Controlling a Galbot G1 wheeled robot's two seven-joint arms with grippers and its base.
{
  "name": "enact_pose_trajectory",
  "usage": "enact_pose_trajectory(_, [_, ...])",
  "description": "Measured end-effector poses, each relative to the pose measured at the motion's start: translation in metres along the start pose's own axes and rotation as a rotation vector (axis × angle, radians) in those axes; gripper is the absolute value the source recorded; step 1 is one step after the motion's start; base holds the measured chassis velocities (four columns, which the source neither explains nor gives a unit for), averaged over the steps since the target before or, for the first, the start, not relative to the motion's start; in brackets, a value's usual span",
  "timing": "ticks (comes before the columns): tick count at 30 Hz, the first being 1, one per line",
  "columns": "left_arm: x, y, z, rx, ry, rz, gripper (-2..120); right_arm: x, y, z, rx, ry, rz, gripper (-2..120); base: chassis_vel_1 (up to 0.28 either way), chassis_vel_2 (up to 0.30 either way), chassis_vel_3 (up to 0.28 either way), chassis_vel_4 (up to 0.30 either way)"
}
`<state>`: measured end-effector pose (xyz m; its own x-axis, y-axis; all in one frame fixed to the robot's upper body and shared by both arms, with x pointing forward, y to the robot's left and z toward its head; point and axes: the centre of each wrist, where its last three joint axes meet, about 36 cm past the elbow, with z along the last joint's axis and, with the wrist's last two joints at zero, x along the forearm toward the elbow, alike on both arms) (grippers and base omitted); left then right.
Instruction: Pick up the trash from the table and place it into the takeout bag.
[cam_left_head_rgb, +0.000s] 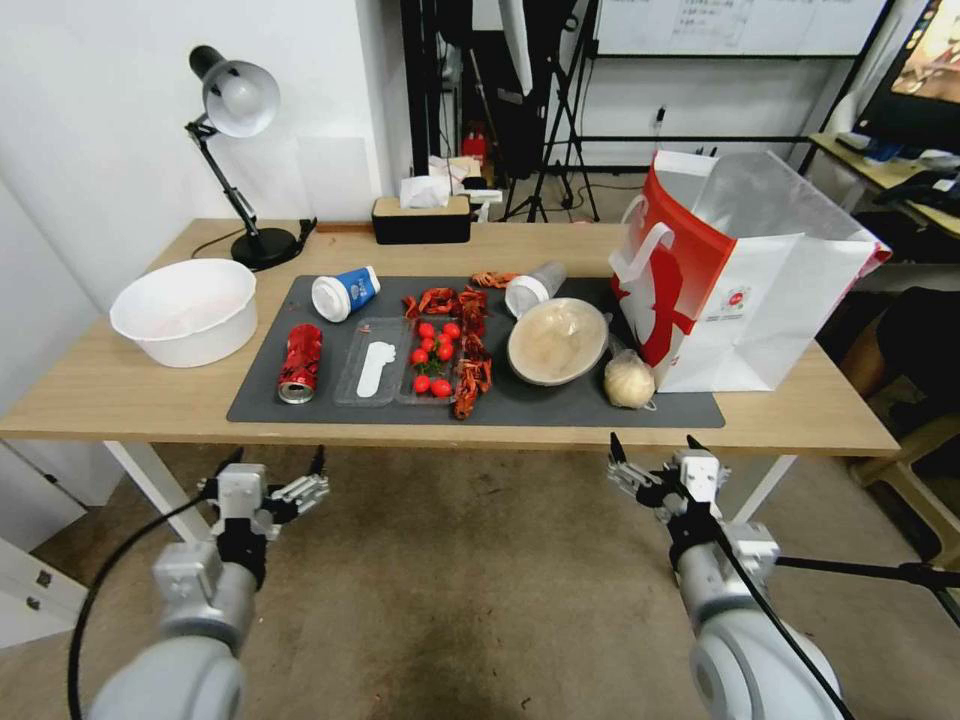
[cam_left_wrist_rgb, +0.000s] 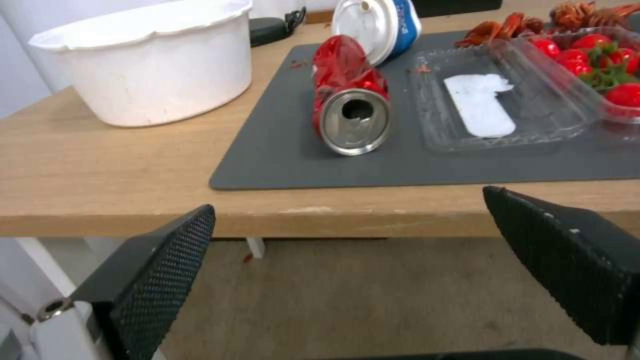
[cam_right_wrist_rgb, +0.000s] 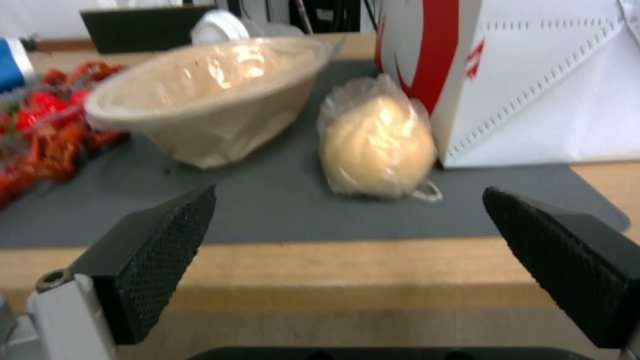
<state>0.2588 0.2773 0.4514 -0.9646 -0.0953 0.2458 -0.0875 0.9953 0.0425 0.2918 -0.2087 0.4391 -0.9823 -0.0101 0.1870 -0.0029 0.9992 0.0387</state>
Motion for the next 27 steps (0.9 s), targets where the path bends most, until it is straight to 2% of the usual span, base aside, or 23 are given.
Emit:
enact_pose_trajectory(17, [-0.001,-0.002,0.002,-0.008,-0.025,0.013,100,-0.010,-0.001,-0.007,-0.032,-0.052,0.046,100,0.000,0.000,0.000,0.000])
enact_pose_trajectory(27, [0.001,0.001,0.002,-0.018,-0.038,0.009,100,-0.044,0.000,-0.013,-0.047,-0.047,0.070,100,0.000,0.000,0.000,0.000])
